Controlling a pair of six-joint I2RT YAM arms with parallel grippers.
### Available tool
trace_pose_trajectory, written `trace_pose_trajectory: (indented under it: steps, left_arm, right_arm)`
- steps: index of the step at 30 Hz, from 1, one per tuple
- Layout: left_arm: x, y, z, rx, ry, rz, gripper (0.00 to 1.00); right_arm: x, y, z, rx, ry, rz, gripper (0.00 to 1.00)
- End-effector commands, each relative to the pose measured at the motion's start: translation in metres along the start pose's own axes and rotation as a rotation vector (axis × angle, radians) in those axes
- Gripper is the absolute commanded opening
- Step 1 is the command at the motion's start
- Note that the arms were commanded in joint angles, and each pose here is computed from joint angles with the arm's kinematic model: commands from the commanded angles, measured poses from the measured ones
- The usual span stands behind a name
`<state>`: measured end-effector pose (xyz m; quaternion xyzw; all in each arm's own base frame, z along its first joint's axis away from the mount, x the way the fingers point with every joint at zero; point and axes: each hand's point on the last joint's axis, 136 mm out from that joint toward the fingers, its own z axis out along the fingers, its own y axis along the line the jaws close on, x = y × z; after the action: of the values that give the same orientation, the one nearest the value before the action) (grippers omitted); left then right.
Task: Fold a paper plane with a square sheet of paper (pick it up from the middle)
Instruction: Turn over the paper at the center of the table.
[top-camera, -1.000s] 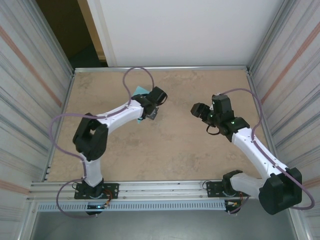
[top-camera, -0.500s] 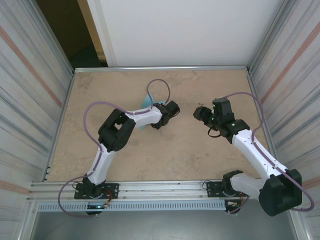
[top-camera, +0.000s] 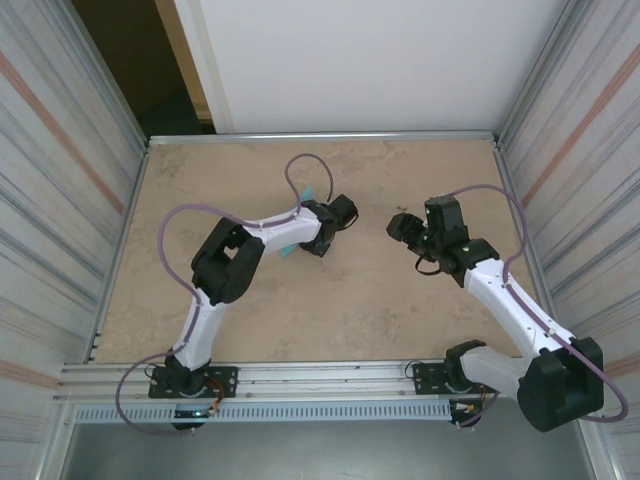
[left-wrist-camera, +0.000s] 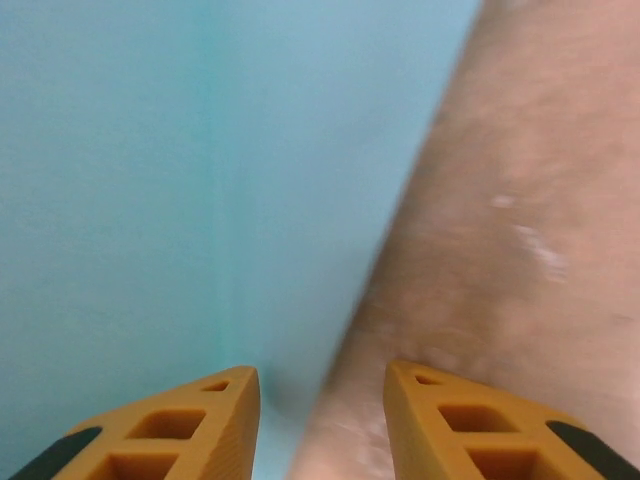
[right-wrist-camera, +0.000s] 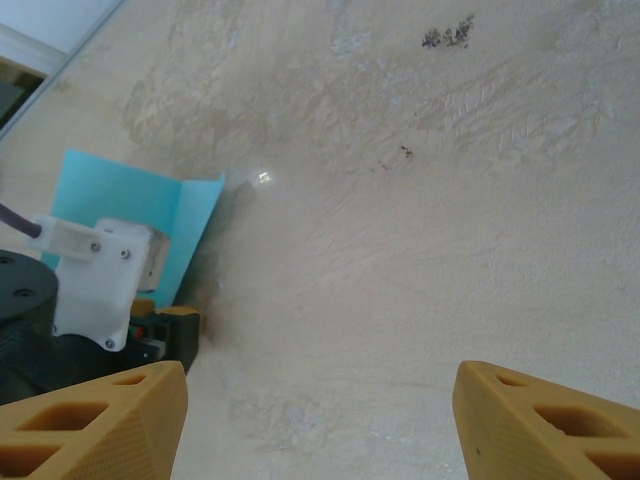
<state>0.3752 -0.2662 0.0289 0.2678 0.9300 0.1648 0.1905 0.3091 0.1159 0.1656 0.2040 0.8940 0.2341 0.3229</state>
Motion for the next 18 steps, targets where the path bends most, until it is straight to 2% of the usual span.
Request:
trace_pose_trajectory:
  steps: [1,6,12,15,18]
  left_arm:
    - [0.012,-0.035,-0.031,0.247,0.04,-0.102,0.45]
    - [0.015,-0.048,-0.061,0.403,0.032,-0.187,0.49]
    - [0.011,-0.069,-0.113,0.747,-0.004,-0.327,0.55]
    - [-0.001,-0.061,-0.135,0.919,-0.038,-0.428,0.56]
    - [-0.006,-0.035,-0.134,0.936,-0.09,-0.493,0.6]
  right_arm:
    - [0.004,-0.011,0.003,0.032,0.011,0.031,0.7]
    - [0.004,-0.011,0.004,0.029,0.009,0.038,0.7]
    - [0.005,-0.007,0.007,-0.001,0.01,0.036,0.73]
    - [0.007,-0.004,0.008,-0.035,0.006,0.037,0.76]
    - [0.007,-0.002,0.009,-0.054,0.002,0.037,0.82]
